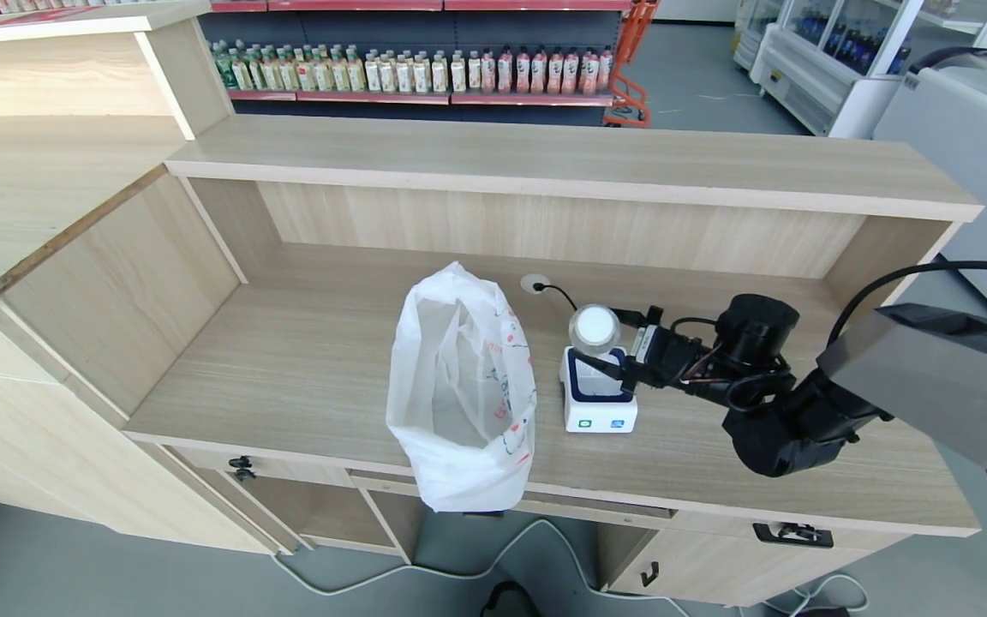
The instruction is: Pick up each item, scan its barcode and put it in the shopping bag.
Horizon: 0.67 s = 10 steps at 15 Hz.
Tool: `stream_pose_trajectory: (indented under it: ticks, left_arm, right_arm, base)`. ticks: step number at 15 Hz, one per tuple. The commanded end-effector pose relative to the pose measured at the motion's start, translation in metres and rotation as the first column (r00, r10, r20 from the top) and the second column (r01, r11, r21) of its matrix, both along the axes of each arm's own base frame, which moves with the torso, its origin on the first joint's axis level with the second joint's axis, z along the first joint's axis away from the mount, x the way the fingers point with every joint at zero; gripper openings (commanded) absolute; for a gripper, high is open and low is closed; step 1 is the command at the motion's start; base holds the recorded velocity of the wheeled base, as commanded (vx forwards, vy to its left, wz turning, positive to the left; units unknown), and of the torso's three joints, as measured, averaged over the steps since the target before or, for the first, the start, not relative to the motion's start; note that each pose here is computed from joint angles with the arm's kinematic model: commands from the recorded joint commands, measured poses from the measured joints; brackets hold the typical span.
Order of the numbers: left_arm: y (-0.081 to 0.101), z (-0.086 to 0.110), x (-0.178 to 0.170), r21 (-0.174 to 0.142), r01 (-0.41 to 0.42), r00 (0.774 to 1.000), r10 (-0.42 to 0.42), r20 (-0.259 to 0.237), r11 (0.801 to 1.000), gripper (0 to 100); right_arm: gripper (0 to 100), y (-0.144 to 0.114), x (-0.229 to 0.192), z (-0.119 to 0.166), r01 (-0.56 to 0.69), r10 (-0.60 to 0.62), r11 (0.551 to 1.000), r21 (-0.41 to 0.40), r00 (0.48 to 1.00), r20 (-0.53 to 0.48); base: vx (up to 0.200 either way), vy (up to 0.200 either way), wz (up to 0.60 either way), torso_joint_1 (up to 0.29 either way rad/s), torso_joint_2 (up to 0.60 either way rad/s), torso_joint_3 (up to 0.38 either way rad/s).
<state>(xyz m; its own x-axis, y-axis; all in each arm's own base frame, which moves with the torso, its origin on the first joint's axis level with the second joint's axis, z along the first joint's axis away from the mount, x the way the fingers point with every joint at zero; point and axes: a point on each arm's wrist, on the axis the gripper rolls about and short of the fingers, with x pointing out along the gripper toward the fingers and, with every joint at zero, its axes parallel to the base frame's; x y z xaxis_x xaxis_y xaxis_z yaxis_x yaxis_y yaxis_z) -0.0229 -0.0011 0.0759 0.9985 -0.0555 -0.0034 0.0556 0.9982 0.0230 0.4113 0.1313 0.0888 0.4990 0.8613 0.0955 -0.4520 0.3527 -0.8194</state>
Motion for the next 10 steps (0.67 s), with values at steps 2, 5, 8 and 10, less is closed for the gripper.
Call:
stream_pose_trajectory:
  ticks: [2,5,8,10]
  left_arm:
    - [0.000,0.000,0.000,0.000,0.000,1.000,0.000,0.000,1.000,0]
    - [0.000,0.000,0.000,0.000,0.000,1.000,0.000,-0.001,1.000,0]
    - [0.000,0.000,0.000,0.000,0.000,1.000,0.000,0.000,1.000,0]
    - [0.000,0.000,0.000,0.000,0.000,1.000,0.000,0.000,1.000,0]
  right_arm:
    - [0,0.001,0.003,-0.004,-0.003,0.003,1.000,-0.001,1.000,-0.002]
    - [0,0.001,0.002,-0.002,-0.002,0.002,1.000,0.003,1.000,0.008]
    - [0,-0.009,-0.015,0.012,0.010,-0.007,0.999,0.046,0.998,-0.065]
    - [0,-0.017,-0.028,0.051,0.000,0.004,0.987,0.164,1.000,-0.022]
  base:
    - [0.000,0.000,0.00,0.000,0.00,0.000]
    - [0.000,0.000,0.00,0.000,0.00,0.000]
    - [0.000,0.000,0.00,0.000,0.00,0.000]
    - [0.000,0.000,0.00,0.000,0.00,0.000]
